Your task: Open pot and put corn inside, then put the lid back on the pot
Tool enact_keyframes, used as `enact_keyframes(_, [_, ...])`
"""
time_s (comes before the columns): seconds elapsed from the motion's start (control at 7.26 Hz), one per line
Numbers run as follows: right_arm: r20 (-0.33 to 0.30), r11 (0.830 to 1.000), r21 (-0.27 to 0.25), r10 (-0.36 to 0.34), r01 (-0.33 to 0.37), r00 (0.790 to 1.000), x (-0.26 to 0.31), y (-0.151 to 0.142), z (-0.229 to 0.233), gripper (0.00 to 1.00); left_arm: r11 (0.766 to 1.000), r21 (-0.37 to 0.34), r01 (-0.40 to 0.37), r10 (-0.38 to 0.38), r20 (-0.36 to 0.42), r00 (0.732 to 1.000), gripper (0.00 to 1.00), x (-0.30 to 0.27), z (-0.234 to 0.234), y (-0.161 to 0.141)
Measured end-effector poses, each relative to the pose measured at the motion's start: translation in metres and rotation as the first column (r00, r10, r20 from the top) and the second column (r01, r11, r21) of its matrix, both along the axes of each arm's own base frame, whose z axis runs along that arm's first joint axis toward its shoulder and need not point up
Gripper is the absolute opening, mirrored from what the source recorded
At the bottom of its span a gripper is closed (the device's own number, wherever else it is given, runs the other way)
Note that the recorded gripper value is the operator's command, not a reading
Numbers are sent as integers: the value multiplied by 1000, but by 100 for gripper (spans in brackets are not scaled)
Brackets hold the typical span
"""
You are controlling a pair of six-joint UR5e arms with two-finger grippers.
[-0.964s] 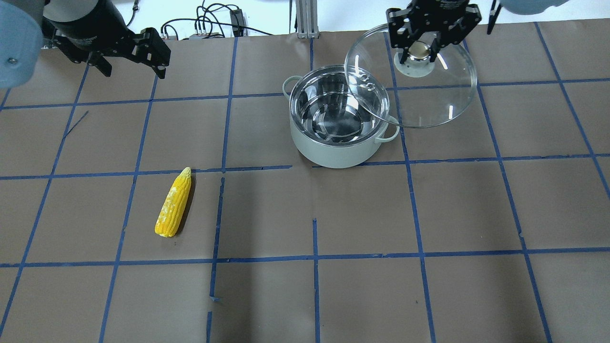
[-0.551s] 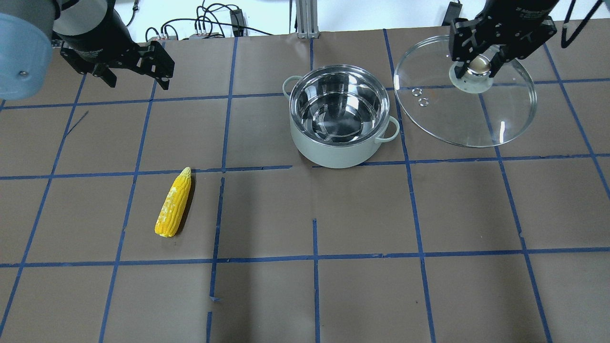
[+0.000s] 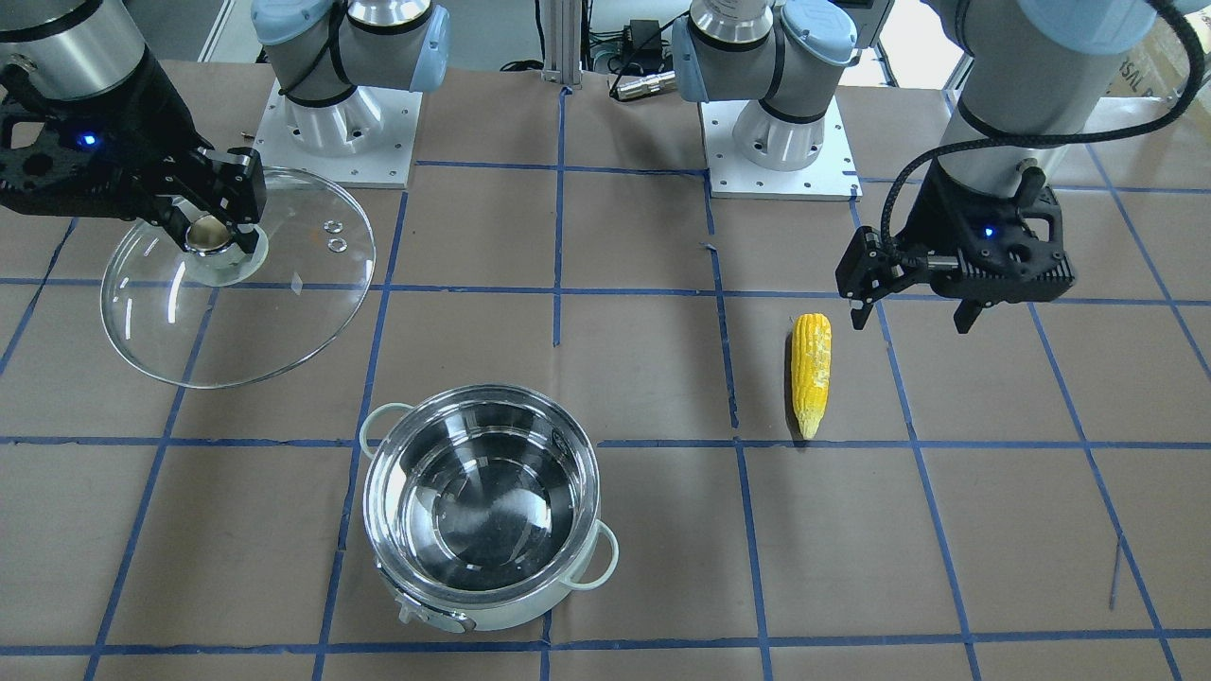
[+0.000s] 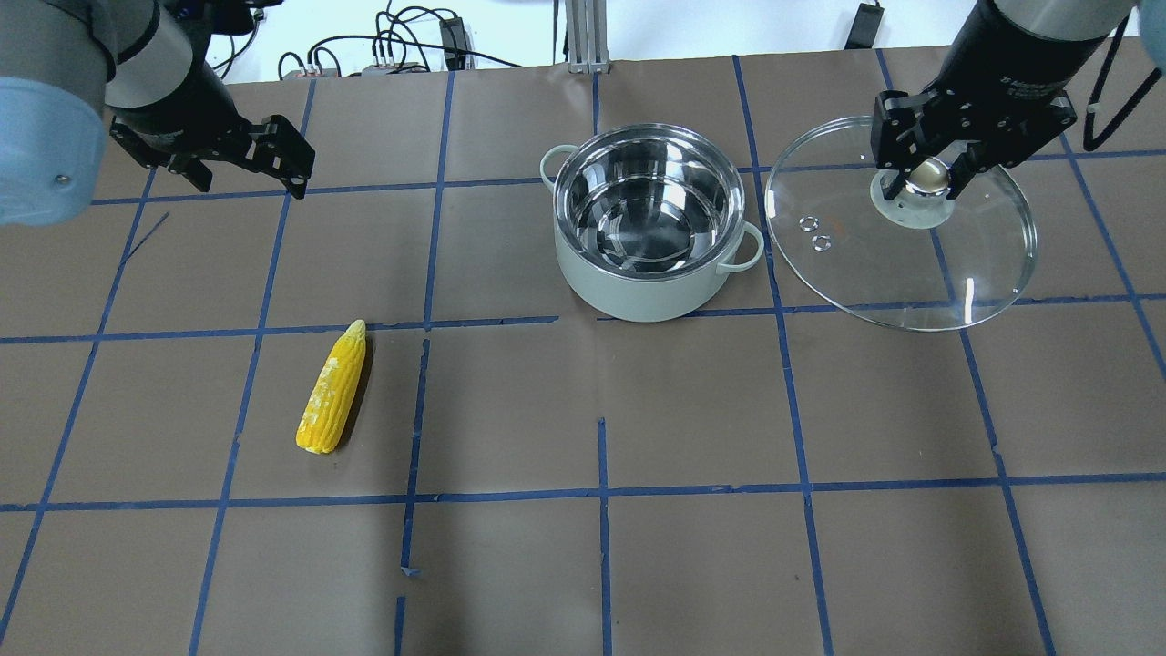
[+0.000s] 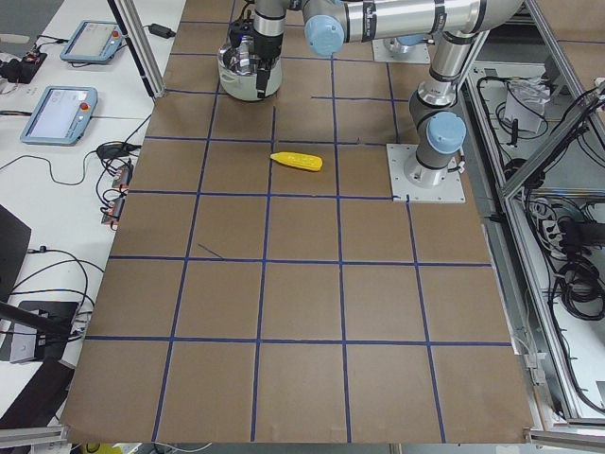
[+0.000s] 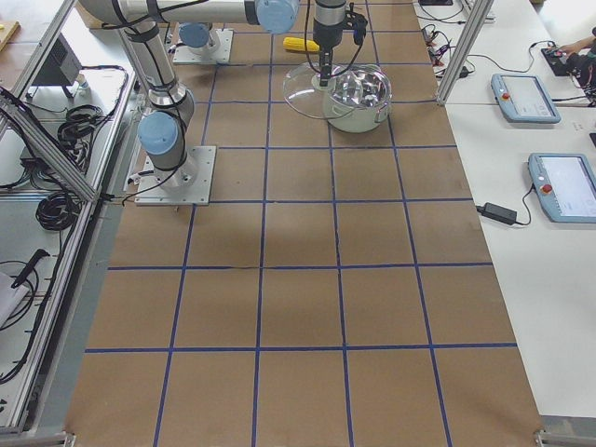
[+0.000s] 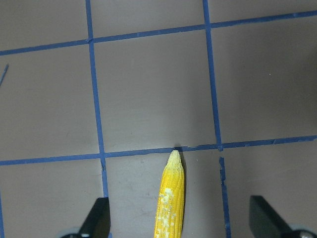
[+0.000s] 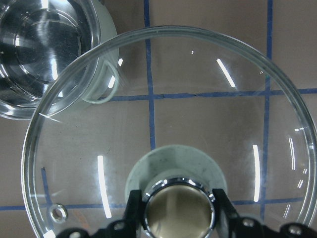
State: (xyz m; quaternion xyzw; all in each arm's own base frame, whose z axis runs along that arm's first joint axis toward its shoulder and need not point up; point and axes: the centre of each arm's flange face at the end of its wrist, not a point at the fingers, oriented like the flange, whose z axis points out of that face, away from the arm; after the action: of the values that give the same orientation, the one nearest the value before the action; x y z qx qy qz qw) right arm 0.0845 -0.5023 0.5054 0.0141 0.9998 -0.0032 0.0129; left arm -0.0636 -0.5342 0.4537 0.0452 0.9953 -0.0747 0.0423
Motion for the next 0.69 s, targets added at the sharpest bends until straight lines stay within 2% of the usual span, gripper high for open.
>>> enact_keyframes(0.28, [-3, 1000, -8, -1, 1, 1000, 0, -5, -4, 36, 1000, -9, 0, 0, 3, 1000, 100, 3, -51, 5])
enact_keyframes(0.69, [-6, 1000, -10, -2, 2, 1000, -1, -6, -4, 38, 1000, -25, 1, -1, 8, 1000, 100, 0, -138, 34])
